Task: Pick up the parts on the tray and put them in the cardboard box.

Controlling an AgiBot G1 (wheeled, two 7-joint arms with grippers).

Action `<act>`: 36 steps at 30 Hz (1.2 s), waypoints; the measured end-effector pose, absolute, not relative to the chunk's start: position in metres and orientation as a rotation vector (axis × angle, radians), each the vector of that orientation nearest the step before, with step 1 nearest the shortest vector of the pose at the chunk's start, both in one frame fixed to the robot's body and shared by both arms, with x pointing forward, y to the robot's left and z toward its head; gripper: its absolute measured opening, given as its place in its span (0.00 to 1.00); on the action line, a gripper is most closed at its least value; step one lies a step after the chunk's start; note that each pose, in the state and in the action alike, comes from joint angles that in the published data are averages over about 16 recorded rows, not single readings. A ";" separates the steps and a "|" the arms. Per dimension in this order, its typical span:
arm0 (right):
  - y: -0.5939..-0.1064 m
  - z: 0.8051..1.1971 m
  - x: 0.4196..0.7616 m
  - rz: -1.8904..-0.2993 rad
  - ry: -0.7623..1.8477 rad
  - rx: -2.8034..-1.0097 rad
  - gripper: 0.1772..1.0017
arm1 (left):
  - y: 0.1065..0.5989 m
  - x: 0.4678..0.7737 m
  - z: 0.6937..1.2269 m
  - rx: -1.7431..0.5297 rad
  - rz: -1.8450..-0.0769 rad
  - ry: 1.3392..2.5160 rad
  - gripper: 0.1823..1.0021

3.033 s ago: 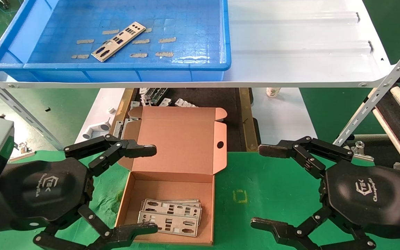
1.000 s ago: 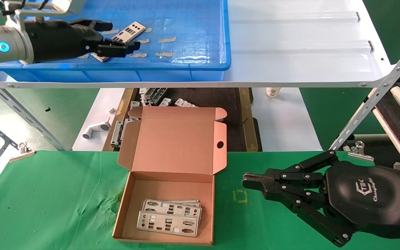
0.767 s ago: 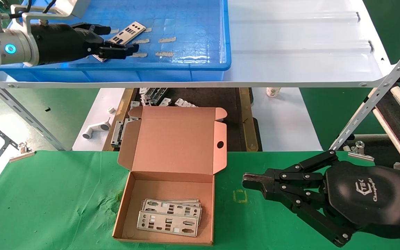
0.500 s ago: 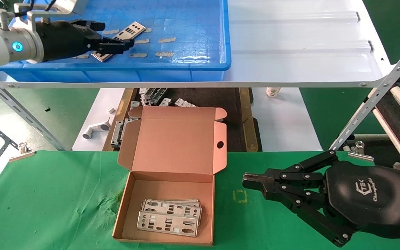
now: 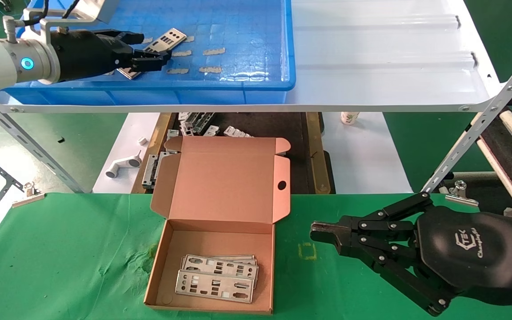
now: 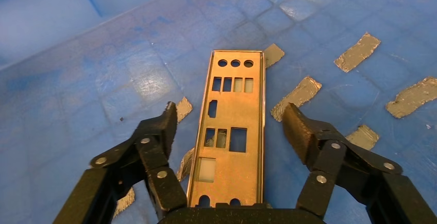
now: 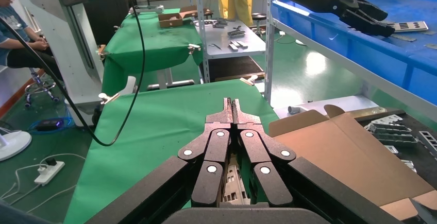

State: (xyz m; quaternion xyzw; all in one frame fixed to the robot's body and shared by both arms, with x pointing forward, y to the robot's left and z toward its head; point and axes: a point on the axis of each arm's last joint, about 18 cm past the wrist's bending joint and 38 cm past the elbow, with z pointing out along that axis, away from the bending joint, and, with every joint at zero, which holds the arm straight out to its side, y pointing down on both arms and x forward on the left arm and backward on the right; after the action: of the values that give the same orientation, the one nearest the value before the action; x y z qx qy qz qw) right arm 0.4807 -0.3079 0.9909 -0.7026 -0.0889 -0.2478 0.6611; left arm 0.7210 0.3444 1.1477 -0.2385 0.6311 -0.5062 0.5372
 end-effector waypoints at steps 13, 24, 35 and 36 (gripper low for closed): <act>-0.308 0.991 0.481 -0.561 -0.201 -1.589 0.02 | 0.347 0.721 1.147 -0.570 -1.199 1.497 0.45; -0.308 0.991 0.481 -0.561 -0.201 -1.589 0.02 | 0.348 0.717 1.154 -0.553 -1.212 1.481 0.33; -0.308 0.991 0.481 -0.561 -0.201 -1.589 0.02 | 0.349 0.700 1.177 -0.475 -1.273 1.457 0.33; -0.308 0.991 0.481 -0.561 -0.201 -1.589 0.02 | 0.348 0.697 1.180 -0.461 -1.280 1.456 0.33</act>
State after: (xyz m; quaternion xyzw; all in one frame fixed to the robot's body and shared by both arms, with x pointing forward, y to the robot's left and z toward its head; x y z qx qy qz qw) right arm 0.4807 -0.3079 0.9909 -0.7026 -0.0889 -0.2478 0.6611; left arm 0.6969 0.3485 1.1800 -0.1942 0.6135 -0.5393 0.5432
